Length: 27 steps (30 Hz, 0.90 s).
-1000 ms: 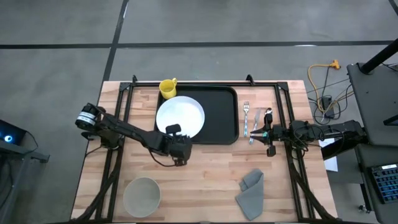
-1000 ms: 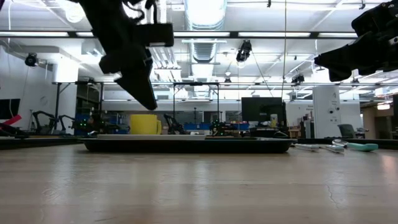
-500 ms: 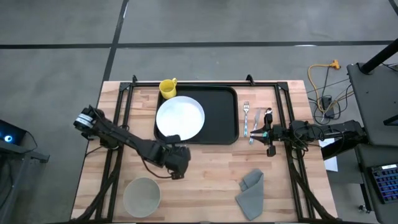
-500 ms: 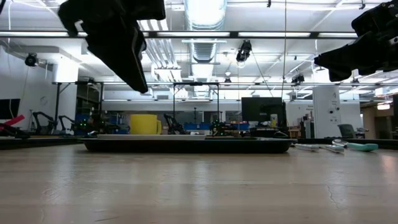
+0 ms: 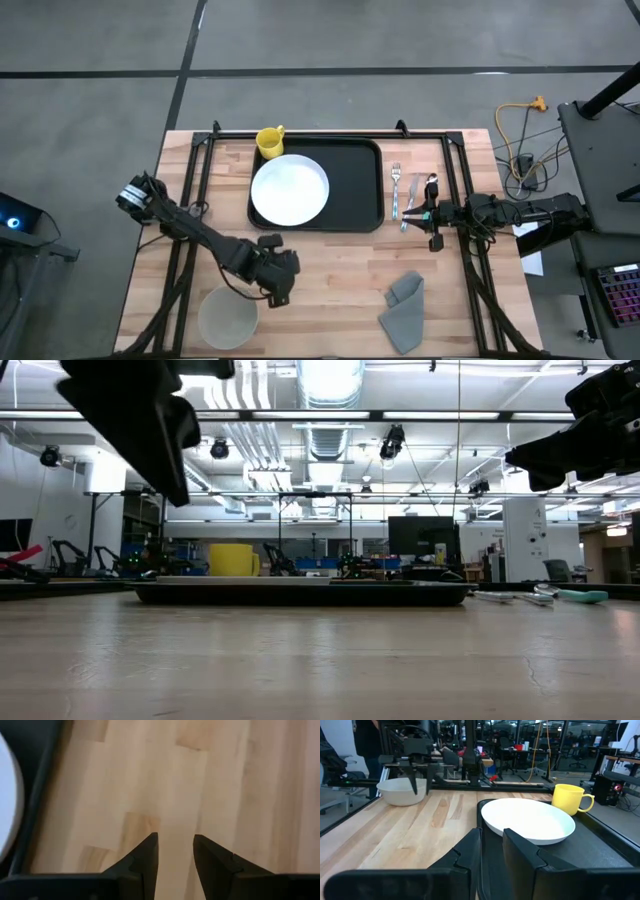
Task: Set up tray
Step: Put the gray bowl on top of the white plate on the black tray
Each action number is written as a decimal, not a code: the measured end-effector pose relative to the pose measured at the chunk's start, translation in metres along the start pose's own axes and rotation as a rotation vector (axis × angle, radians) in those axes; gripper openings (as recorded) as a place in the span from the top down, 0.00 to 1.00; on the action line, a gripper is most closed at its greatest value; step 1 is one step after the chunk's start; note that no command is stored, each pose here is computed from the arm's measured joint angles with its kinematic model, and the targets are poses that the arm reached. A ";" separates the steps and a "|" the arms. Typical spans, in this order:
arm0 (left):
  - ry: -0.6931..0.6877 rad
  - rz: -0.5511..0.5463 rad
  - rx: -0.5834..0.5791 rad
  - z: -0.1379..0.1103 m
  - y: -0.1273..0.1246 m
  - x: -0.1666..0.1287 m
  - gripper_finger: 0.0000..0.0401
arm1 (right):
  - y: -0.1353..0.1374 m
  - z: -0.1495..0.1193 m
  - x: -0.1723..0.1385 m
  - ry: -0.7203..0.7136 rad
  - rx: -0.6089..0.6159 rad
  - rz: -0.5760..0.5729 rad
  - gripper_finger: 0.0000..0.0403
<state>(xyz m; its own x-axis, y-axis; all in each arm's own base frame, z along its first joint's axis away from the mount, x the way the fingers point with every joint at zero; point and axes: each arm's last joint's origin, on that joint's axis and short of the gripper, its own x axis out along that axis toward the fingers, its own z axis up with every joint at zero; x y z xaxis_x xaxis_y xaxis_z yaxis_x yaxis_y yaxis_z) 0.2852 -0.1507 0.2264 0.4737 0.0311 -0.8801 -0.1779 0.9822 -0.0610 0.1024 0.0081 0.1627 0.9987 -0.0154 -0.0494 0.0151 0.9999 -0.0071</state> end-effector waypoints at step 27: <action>-0.008 -0.309 -0.055 -0.010 -0.084 -0.048 0.74 | 0.000 0.000 0.000 0.001 0.000 0.000 0.80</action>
<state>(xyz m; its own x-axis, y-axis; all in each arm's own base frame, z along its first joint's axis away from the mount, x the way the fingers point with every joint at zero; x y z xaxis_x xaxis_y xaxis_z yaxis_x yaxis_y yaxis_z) 0.2683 -0.2365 0.2693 0.5193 -0.2661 -0.8121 -0.0702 0.9338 -0.3508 0.1024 0.0081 0.1626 0.9986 -0.0158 -0.0501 0.0154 0.9999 -0.0076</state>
